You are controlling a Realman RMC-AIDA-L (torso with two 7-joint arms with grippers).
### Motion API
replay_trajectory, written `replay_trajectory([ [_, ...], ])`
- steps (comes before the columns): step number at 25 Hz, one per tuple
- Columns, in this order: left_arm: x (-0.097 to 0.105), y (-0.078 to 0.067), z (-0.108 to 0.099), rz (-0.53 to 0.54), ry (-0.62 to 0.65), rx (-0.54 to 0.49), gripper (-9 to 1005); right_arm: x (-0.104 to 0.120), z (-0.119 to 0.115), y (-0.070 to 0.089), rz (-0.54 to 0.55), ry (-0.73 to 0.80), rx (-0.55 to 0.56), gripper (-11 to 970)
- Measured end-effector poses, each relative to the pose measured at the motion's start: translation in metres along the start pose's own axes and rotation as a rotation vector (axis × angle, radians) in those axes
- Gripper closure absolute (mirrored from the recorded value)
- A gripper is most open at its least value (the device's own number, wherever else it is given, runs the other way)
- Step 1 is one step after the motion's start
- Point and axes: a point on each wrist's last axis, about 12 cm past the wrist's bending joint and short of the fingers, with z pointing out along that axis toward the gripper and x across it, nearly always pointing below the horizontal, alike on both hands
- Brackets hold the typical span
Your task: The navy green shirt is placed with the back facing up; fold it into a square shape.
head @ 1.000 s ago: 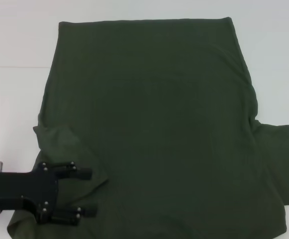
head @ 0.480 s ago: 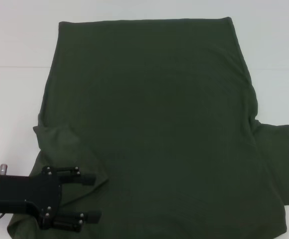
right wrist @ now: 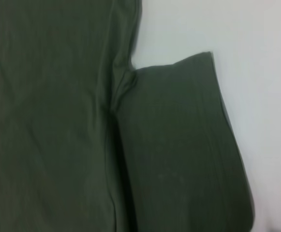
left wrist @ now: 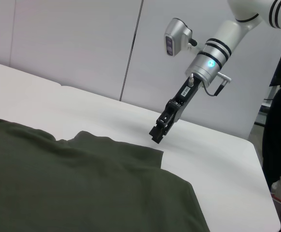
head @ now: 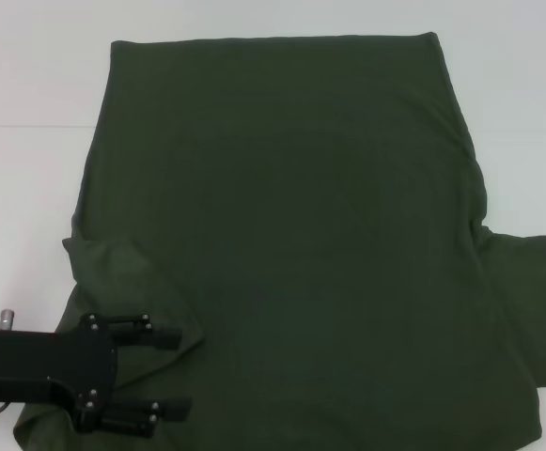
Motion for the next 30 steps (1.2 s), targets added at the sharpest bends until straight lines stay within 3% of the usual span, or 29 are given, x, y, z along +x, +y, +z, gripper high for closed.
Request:
replay_trajectory([
  [30, 0.000, 0.000, 0.001, -0.018, -0.003, 0.003, 152, -0.004, 0.020, 0.002, -0.025, 0.026, 0.030, 101],
])
